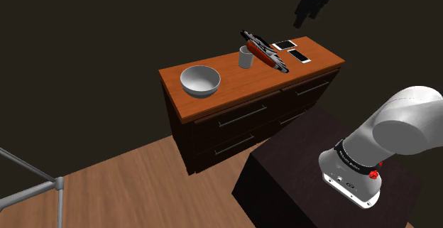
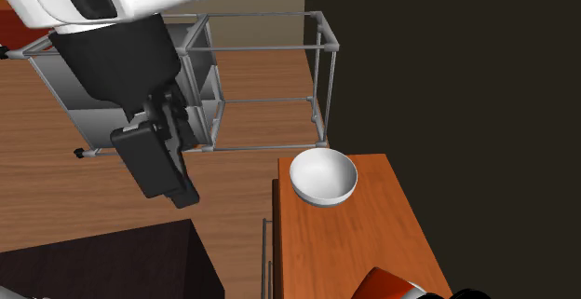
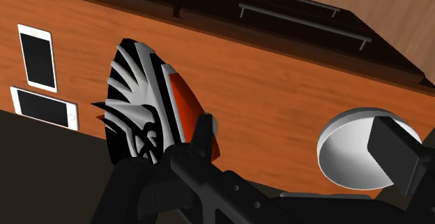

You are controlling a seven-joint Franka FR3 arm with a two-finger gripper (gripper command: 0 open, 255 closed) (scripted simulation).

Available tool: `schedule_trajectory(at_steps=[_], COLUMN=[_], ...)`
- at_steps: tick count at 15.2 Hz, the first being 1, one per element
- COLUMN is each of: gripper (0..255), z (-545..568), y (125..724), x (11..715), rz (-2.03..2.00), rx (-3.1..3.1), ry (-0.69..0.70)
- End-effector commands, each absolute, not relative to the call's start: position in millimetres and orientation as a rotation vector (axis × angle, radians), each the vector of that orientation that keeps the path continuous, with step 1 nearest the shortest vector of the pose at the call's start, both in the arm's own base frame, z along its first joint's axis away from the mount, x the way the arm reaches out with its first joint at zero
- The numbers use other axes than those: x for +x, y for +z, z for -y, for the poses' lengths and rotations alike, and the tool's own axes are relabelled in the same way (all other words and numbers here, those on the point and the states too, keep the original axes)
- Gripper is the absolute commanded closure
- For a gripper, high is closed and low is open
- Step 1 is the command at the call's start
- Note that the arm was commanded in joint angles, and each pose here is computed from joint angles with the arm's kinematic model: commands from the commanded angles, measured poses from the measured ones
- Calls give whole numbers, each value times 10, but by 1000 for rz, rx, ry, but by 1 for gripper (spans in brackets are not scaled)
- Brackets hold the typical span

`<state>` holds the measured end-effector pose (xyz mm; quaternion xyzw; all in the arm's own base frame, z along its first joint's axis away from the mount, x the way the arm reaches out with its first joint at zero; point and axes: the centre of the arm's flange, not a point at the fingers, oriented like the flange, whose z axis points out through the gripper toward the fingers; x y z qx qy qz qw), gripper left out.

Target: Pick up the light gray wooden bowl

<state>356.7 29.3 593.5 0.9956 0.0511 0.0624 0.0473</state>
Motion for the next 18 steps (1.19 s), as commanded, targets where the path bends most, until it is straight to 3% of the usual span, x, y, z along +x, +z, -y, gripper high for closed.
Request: schedule_trajectory(at_steps=[1,18], gripper=[0,0], z=[-488,-1969], y=[5766,4457], x=[3691,4814], rz=[-155,-155], rx=[3035,3013], ry=[190,177])
